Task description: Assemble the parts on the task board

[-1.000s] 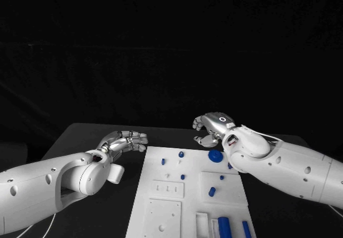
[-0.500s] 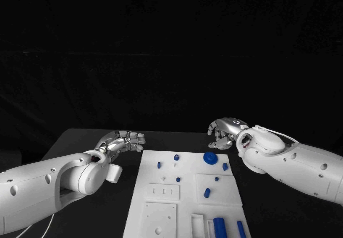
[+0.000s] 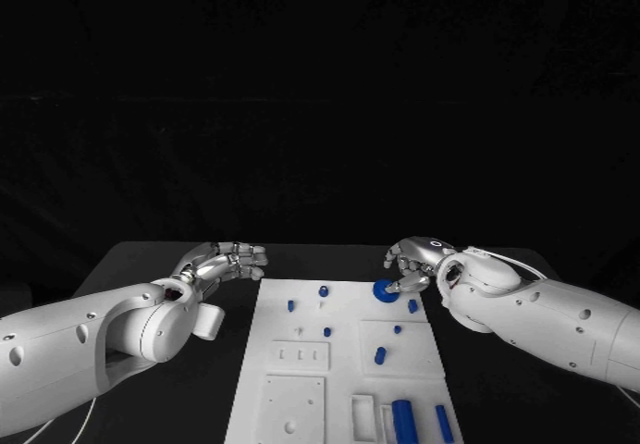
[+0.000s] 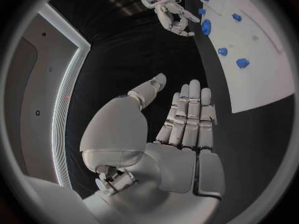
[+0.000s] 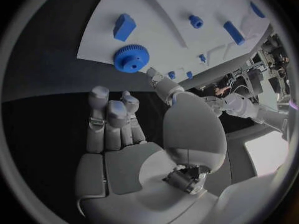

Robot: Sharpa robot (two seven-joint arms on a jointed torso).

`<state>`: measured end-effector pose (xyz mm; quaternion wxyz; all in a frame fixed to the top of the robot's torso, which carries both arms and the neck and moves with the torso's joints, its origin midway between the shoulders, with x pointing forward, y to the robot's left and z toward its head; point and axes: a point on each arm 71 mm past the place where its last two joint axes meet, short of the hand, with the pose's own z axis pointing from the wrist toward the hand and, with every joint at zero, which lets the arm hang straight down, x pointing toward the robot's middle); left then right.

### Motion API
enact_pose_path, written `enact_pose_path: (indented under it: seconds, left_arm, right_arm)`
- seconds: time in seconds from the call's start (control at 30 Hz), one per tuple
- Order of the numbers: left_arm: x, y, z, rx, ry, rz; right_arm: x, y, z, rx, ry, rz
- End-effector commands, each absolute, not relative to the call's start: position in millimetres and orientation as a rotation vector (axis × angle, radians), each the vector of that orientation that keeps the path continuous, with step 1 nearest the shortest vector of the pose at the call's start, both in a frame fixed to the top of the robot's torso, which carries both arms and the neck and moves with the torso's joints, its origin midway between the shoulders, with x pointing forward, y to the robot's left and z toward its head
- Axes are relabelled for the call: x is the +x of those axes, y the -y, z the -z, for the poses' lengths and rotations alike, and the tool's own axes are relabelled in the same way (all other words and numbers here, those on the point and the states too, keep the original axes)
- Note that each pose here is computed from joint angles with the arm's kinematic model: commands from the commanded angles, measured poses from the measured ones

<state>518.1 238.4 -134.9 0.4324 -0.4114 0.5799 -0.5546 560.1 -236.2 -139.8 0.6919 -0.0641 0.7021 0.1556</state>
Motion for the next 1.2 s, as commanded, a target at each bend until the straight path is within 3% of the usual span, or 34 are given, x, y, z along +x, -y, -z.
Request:
enact_pose_path:
  seconds: [0.03,1.2]
  left_arm:
    - [516.9,-235.6,131.7,-1.005,-1.438,1.409]
    - [514.1,-235.2,131.9,-1.008,-1.449,1.411]
  right_arm:
    - [560,236,145,-0.142,-1.604,-0.376]
    - [563,239,165,-0.141,-1.662,-0.373]
